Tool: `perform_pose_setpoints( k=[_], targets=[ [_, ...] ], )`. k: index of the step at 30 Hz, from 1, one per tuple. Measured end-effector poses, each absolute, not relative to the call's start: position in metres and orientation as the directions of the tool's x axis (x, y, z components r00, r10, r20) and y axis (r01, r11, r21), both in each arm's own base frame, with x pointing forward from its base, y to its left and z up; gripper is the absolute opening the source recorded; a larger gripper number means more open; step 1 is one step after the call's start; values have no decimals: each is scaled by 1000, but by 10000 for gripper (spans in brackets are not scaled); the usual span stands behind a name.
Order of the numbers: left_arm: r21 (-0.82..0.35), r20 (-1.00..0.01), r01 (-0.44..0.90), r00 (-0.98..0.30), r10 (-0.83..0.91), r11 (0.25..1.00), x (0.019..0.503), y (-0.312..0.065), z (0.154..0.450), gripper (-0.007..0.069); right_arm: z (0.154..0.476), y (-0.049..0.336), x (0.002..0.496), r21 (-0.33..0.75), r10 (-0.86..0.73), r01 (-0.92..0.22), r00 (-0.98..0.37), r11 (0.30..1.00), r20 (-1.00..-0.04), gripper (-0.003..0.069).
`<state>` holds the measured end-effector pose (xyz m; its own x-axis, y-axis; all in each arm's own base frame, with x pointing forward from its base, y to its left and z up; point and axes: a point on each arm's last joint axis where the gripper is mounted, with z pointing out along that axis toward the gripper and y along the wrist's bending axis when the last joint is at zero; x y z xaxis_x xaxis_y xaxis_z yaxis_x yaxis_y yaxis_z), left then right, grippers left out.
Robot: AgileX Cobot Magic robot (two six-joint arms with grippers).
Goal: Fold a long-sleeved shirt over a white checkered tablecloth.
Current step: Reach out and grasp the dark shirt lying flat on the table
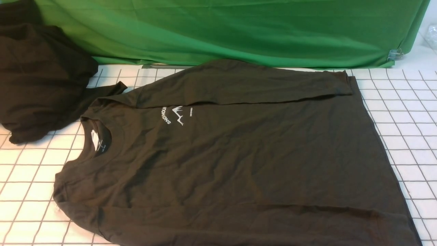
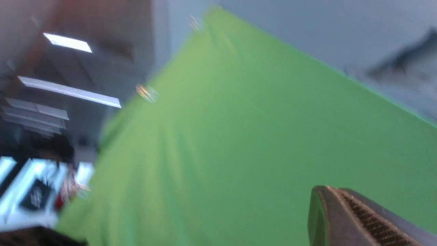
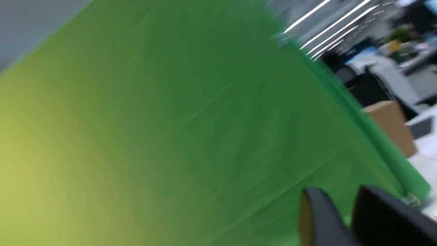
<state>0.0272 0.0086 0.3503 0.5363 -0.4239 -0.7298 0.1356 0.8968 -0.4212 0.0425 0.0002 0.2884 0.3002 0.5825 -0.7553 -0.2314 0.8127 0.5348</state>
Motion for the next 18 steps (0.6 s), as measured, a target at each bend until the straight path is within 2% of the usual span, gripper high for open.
perform_pose_setpoints(
  k=[2, 3, 4, 5, 6, 7, 8, 9, 10, 11, 12, 13, 14, 15, 16, 18],
  targets=[
    [-406, -823, 119, 384, -419, 906, 38, 2, 377, 6, 324, 3, 41, 469, 512, -217, 243, 856, -824, 36],
    [-409, -844, 108, 334, -420, 906, 44, 2, 376, 6, 327, 3, 41, 465, 506, -212, 227, 860, -832, 29],
    [-403, -882, 95, 224, -414, 910, 53, -2, 391, 6, 349, 5, 46, 393, 422, -186, 152, 900, -894, 17],
    [-399, -914, 63, 48, -402, 915, 71, -5, 394, 6, 367, 8, 54, 313, 327, -173, 55, 934, -944, 12],
    [-392, -920, 56, -2, -393, 918, 76, -6, 395, 6, 369, 8, 56, 302, 312, -171, 37, 938, -949, 10],
    [-361, -920, 35, -174, -350, 932, 93, -8, 397, 6, 385, 13, 68, 212, 197, -175, -103, 962, -975, 10],
    [-350, -914, 30, -228, -335, 936, 98, -9, 396, 6, 384, 15, 73, 200, 174, -175, -154, 964, -973, 10],
    [-323, -885, 23, -361, -294, 946, 110, -11, 391, 6, 393, 18, 80, 150, 102, -192, -237, 970, -966, 9],
    [-296, -825, 21, -510, -244, 955, 123, -13, 383, 6, 396, 23, 90, 116, 41, -208, -335, 971, -941, 8],
    [-285, -787, 23, -577, -220, 958, 130, -13, 378, 6, 395, 28, 99, 89, -18, -225, -434, 970, -901, 7],
    [-275, -731, 26, -655, -191, 961, 138, -14, 371, 6, 397, 31, 104, 65, -59, -241, -476, 968, -878, 6],
    [-271, -610, 34, -779, -144, 962, 154, -15, 354, 6, 394, 41, 121, 12, -170, -290, -594, 957, -787, 3],
    [-268, -591, 41, -796, -130, 963, 155, -15, 352, 6, 392, 42, 123, 11, -176, -290, -610, 957, -773, 3],
    [-263, -498, 55, -863, -87, 963, 167, -16, 338, 6, 386, 50, 137, -28, -260, -334, -674, 942, -691, 1],
    [-262, -487, 60, -870, -79, 963, 168, -16, 336, 6, 384, 51, 140, -34, -275, -342, -689, 939, -670, 1],
    [-265, -431, 71, -901, -52, 962, 177, -16, 327, 4, 370, 58, 158, -64, -344, -377, -748, 924, -567, 0]
  ],
)
